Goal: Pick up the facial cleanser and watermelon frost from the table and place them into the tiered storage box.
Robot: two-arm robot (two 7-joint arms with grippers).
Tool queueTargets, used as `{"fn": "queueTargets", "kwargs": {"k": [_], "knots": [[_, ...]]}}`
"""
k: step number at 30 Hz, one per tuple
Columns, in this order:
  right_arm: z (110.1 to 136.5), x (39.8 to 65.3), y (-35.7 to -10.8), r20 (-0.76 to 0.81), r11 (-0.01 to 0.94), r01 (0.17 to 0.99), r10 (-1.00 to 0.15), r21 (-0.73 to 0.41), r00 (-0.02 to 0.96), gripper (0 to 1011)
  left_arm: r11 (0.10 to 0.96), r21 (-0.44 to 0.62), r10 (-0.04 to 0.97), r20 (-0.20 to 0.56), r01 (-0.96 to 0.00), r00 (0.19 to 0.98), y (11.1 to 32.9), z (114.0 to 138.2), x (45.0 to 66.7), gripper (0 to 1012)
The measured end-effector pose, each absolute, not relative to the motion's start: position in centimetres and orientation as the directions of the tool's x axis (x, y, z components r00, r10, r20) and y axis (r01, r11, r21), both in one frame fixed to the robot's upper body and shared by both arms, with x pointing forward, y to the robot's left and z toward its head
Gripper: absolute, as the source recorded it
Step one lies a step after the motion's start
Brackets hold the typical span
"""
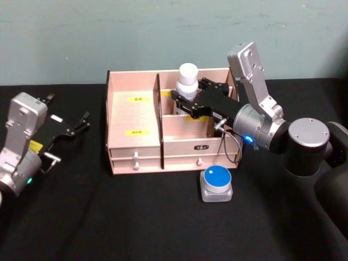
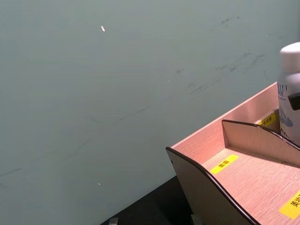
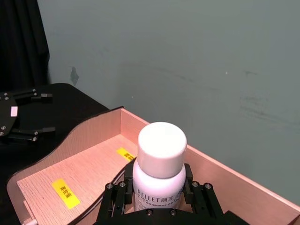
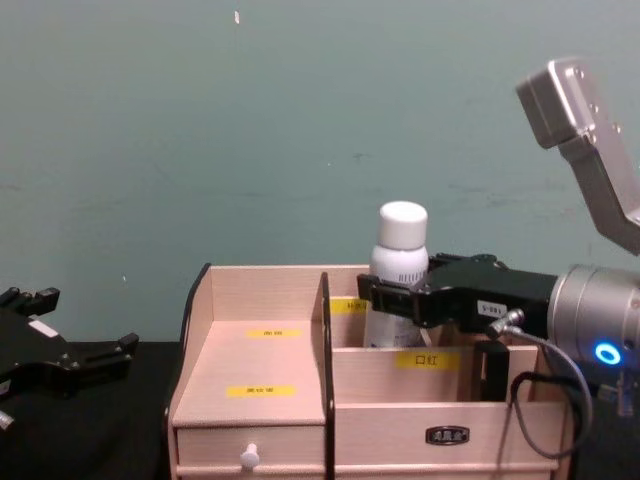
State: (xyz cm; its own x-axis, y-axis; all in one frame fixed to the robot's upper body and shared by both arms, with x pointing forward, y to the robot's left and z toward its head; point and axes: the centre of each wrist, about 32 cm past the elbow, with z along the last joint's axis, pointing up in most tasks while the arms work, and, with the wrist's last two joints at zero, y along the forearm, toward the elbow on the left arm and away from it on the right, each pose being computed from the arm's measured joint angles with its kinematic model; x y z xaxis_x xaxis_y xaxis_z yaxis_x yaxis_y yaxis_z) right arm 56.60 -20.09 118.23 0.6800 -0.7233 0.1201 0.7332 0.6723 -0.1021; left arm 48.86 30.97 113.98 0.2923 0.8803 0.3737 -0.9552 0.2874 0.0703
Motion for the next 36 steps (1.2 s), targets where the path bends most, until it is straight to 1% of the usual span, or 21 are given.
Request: {"fn": "queueTargets", "kwargs": {"k": [9, 19, 21, 23, 25, 30, 34, 36], "knots": [[117.5, 56.6, -20.0, 0.117, 0.669, 0.733, -0.724, -0.123, 0.68, 593, 0.287, 0.07, 0.88, 0.374, -0.955, 0.292, 31.0, 114.0, 48.9, 1001], [117.5, 56.5, -20.0, 0.117, 0.669, 0.733, -0.724, -0.124, 0.68, 593, 0.287, 0.07, 0.88, 0.374, -0.955, 0.292, 31.0, 114.0, 48.9, 1001], [117.5, 56.5, -20.0, 0.116, 0.669, 0.732, -0.723, -0.124, 0.681, 613, 0.287, 0.07, 0.88, 0.374, -0.955, 0.292, 31.0, 114.0, 48.9, 1001], [117.5, 56.5, -20.0, 0.116, 0.67, 0.732, -0.723, -0.124, 0.681, 686, 0.287, 0.07, 0.88, 0.374, -0.955, 0.292, 31.0, 114.0, 48.9, 1001], [117.5, 56.5, -20.0, 0.116, 0.67, 0.732, -0.723, -0.124, 0.681, 728, 0.287, 0.07, 0.88, 0.374, -0.955, 0.292, 31.0, 114.0, 48.9, 1001], [117.6, 56.5, -20.1, 0.117, 0.67, 0.733, -0.723, -0.117, 0.681, 892, 0.287, 0.07, 0.88, 0.374, -0.955, 0.292, 31.0, 114.0, 48.9, 1001], [118.0, 56.5, -20.4, 0.121, 0.674, 0.732, -0.721, -0.103, 0.682, 985, 0.287, 0.07, 0.88, 0.374, -0.955, 0.292, 31.0, 114.0, 48.9, 1001], [118.6, 56.3, -20.7, 0.128, 0.678, 0.73, -0.719, -0.09, 0.683, 1002, 0.287, 0.07, 0.88, 0.374, -0.955, 0.292, 31.0, 114.0, 48.9, 1001]]}}
